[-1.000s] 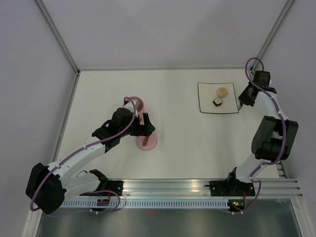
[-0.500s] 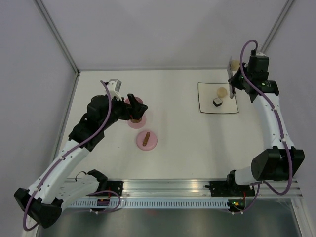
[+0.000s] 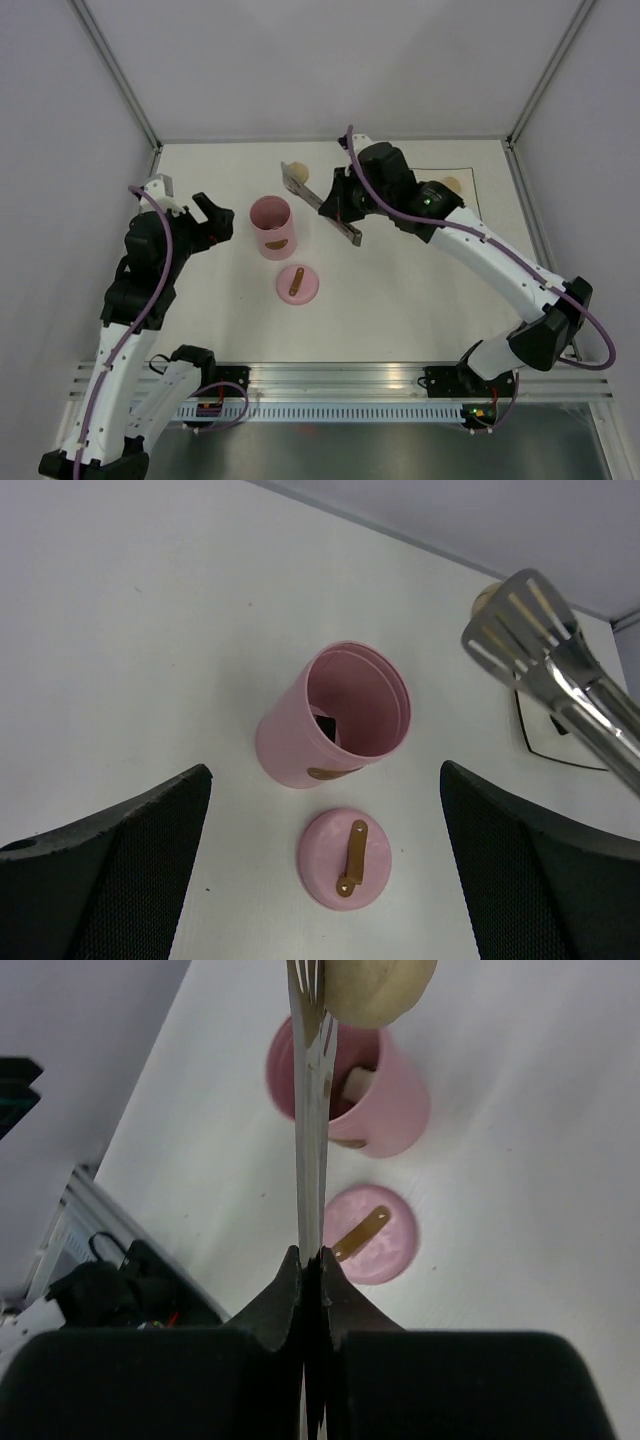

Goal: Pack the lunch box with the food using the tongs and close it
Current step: Place the food into the lunch box, then put down the clamp, then grab the clamp with the right arm, then pick up the food using the clamp

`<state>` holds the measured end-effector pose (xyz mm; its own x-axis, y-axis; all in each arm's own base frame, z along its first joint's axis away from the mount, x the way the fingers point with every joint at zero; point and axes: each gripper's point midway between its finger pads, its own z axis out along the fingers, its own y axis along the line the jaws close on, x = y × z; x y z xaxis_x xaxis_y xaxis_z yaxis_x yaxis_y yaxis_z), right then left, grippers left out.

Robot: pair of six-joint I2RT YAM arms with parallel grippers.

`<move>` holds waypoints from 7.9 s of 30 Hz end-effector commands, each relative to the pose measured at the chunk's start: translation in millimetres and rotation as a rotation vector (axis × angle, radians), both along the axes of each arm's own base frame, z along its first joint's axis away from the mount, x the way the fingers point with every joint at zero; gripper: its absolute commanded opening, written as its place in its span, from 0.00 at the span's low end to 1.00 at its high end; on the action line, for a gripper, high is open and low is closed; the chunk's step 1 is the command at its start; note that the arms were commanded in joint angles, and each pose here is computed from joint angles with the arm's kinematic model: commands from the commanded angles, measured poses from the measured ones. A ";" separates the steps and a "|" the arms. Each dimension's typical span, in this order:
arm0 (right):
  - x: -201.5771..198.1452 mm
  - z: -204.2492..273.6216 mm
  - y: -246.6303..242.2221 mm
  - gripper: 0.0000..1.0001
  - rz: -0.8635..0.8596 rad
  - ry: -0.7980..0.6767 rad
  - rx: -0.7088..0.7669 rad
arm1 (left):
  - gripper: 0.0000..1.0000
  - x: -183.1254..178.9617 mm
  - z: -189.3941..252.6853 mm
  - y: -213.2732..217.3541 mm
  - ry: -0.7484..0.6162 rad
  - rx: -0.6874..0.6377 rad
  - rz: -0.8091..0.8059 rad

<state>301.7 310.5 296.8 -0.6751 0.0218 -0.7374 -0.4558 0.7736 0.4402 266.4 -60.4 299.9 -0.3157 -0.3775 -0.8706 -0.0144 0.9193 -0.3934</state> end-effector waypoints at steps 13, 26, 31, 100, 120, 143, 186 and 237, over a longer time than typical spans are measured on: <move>-37.7 -16.5 92.2 0.00 0.164 0.034 0.085 | 1.00 -39.0 -9.1 31.9 0.007 0.028 0.124; -32.2 -45.1 91.0 0.04 0.126 0.083 0.025 | 1.00 -32.9 -11.4 23.3 0.008 0.024 0.080; -29.7 -37.6 88.4 0.17 0.114 0.058 0.023 | 1.00 -31.1 -9.4 22.3 0.001 0.025 0.074; 17.2 -214.8 -300.4 0.35 -0.925 0.115 -0.105 | 1.00 -21.5 -29.4 -1.8 0.015 -0.003 -0.047; 17.6 -270.0 -309.1 0.59 -0.870 0.303 -0.312 | 1.00 -18.3 -41.6 -0.5 0.034 0.005 -0.037; 14.5 -275.6 -320.2 0.84 -0.938 0.333 -0.535 | 1.00 -9.9 -52.7 -1.7 0.049 0.015 -0.037; 33.9 -127.5 -318.0 0.44 -0.944 0.086 -0.399 | 1.00 -13.8 -40.6 -3.0 0.016 0.013 -0.053; 65.8 -165.3 -292.5 0.56 -0.660 0.186 -0.477 | 1.00 -13.2 -47.4 -3.3 0.042 0.003 -0.047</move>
<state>352.6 23.9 120.8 -0.7736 0.1846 -0.6063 0.2043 0.9782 0.0372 250.0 -63.3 246.2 -0.3869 -0.3649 -0.8468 -0.0051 0.9192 -0.3938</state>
